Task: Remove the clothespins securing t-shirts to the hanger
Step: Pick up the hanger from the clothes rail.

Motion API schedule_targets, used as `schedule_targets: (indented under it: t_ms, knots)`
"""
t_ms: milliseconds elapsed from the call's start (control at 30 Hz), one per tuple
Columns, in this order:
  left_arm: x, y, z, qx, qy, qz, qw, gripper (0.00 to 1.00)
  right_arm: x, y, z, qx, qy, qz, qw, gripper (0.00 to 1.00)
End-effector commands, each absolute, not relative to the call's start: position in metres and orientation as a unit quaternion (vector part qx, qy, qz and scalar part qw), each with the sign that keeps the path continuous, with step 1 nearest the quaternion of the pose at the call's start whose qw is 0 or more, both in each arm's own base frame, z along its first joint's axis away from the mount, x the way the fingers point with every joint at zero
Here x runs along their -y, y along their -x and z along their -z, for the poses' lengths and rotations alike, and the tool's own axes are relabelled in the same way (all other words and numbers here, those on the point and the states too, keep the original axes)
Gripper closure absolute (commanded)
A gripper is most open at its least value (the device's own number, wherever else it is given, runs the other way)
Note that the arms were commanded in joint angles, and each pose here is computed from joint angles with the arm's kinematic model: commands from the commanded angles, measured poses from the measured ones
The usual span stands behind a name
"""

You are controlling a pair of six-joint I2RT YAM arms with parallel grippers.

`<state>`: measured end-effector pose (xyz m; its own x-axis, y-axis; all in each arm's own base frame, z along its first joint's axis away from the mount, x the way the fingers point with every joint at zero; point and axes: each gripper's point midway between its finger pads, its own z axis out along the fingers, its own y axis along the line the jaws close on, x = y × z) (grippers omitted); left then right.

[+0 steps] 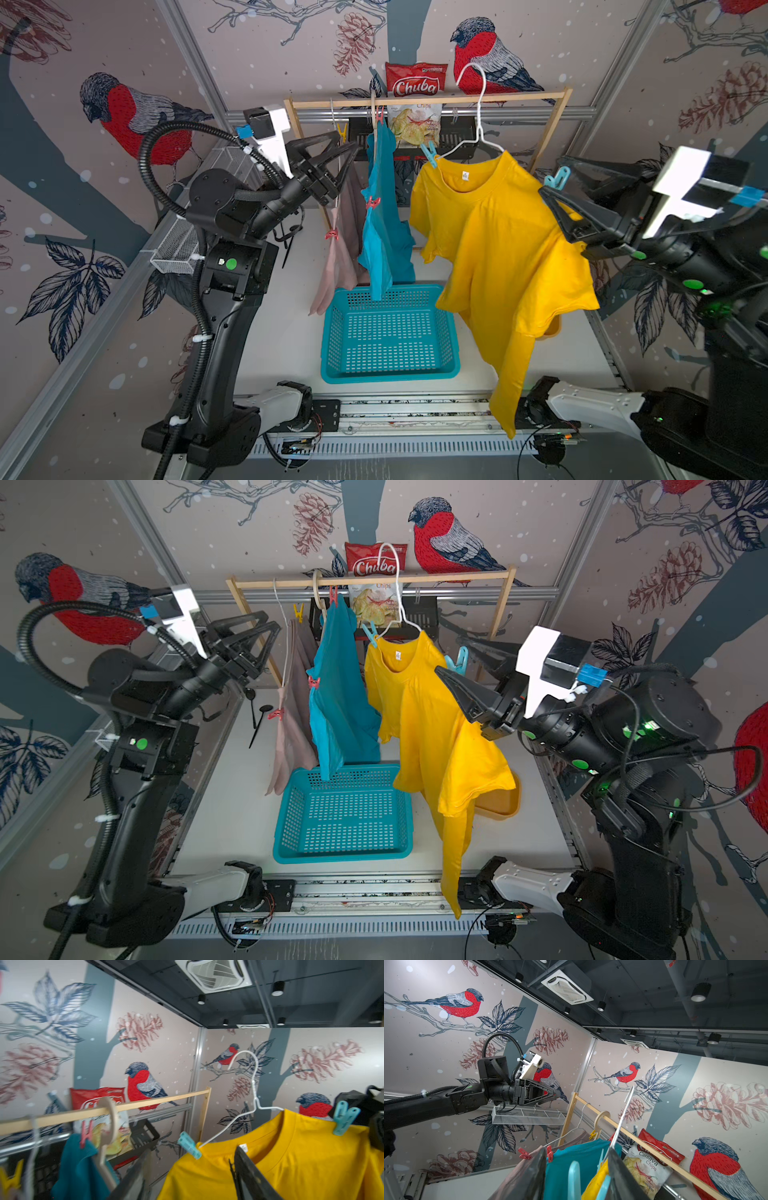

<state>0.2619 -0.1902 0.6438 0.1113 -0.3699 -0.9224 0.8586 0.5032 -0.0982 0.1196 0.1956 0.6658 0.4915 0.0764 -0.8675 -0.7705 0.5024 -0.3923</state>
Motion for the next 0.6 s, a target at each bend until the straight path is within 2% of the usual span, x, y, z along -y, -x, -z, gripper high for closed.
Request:
schedule_targets:
  t_ms: [0, 100, 233, 367, 567]
  knots:
    - [0.226, -0.261, -0.656, -0.477, -0.284, 0.456, 0.695, 0.38, -0.201, -0.11, -0.674, -0.391, 0.42, -0.309, 0.758, 1.0]
    - [0.259, -0.278, -0.647, -0.486, -0.296, 0.486, 0.663, 0.36, -0.21, -0.115, -0.666, -0.397, 0.428, -0.316, 0.748, 1.0]
    - [0.273, -0.306, -0.629, -0.509, -0.268, 0.505, 0.643, 0.36, -0.217, -0.125, -0.657, -0.406, 0.429, -0.31, 0.745, 1.0]
    - [0.287, -0.309, -0.619, -0.501, -0.288, 0.542, 0.611, 0.36, -0.222, -0.132, -0.65, -0.414, 0.43, -0.308, 0.741, 1.0]
    - [0.291, -0.301, -0.604, -0.499, -0.305, 0.55, 0.597, 0.35, -0.225, -0.142, -0.642, -0.428, 0.426, -0.295, 0.74, 1.0]
